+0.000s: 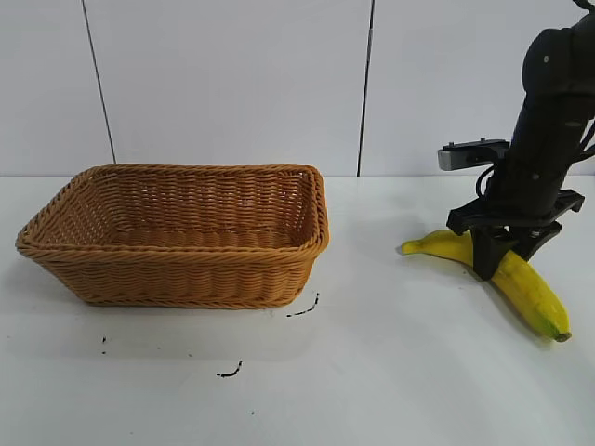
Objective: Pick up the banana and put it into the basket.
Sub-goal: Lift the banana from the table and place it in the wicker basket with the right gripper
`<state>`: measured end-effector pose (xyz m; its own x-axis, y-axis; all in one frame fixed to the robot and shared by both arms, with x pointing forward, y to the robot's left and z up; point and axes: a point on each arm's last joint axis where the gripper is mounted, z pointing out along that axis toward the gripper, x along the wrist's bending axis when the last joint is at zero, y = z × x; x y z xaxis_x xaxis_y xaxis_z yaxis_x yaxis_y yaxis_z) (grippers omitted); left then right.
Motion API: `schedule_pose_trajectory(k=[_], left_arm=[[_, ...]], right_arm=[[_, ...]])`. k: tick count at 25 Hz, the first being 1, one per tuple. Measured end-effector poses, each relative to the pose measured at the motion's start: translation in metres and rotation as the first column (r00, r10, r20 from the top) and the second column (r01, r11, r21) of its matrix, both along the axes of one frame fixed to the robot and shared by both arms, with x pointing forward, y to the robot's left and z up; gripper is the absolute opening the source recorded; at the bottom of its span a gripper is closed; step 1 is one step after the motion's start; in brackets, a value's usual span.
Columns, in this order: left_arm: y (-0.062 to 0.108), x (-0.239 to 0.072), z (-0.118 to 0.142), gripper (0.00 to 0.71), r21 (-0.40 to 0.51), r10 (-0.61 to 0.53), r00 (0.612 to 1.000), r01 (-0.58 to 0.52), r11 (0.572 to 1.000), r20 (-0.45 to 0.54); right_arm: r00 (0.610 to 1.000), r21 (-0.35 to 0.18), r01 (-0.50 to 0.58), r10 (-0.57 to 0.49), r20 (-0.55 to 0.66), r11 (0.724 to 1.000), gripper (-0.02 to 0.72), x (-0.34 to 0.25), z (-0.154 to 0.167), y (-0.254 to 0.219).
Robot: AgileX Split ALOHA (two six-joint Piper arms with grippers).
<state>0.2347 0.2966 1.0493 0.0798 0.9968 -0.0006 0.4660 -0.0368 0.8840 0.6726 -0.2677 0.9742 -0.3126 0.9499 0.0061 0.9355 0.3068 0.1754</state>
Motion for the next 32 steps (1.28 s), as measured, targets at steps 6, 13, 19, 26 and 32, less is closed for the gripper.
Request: schedule_pose_trajectory(k=[6, 13, 19, 26, 32], left_arm=[[0.000, 0.000, 0.000, 0.695, 0.000, 0.000, 1.000, 0.000, 1.000, 0.000], [0.000, 0.000, 0.000, 0.695, 0.000, 0.000, 1.000, 0.000, 1.000, 0.000], [0.000, 0.000, 0.000, 0.695, 0.000, 0.000, 1.000, 0.000, 1.000, 0.000], [0.000, 0.000, 0.000, 0.695, 0.000, 0.000, 1.000, 0.000, 1.000, 0.000], [0.000, 0.000, 0.000, 0.695, 0.000, 0.000, 1.000, 0.000, 1.000, 0.000]], right_arm=[[0.997, 0.006, -0.007, 0.007, 0.079, 1.000, 0.320, 0.011, 0.055, 0.001], [0.988, 0.024, -0.030, 0.026, 0.154, 0.999, 0.320, 0.016, 0.079, 0.007], [0.954, 0.003, -0.193, 0.187, 0.235, 0.981, 0.320, 0.015, 0.102, 0.054], [0.823, -0.142, -0.440, 0.461, 0.332, 0.887, 0.320, -0.001, 0.115, 0.135], [0.686, -0.212, -0.594, 0.626, 0.370, 0.776, 0.320, -0.013, 0.101, 0.197]])
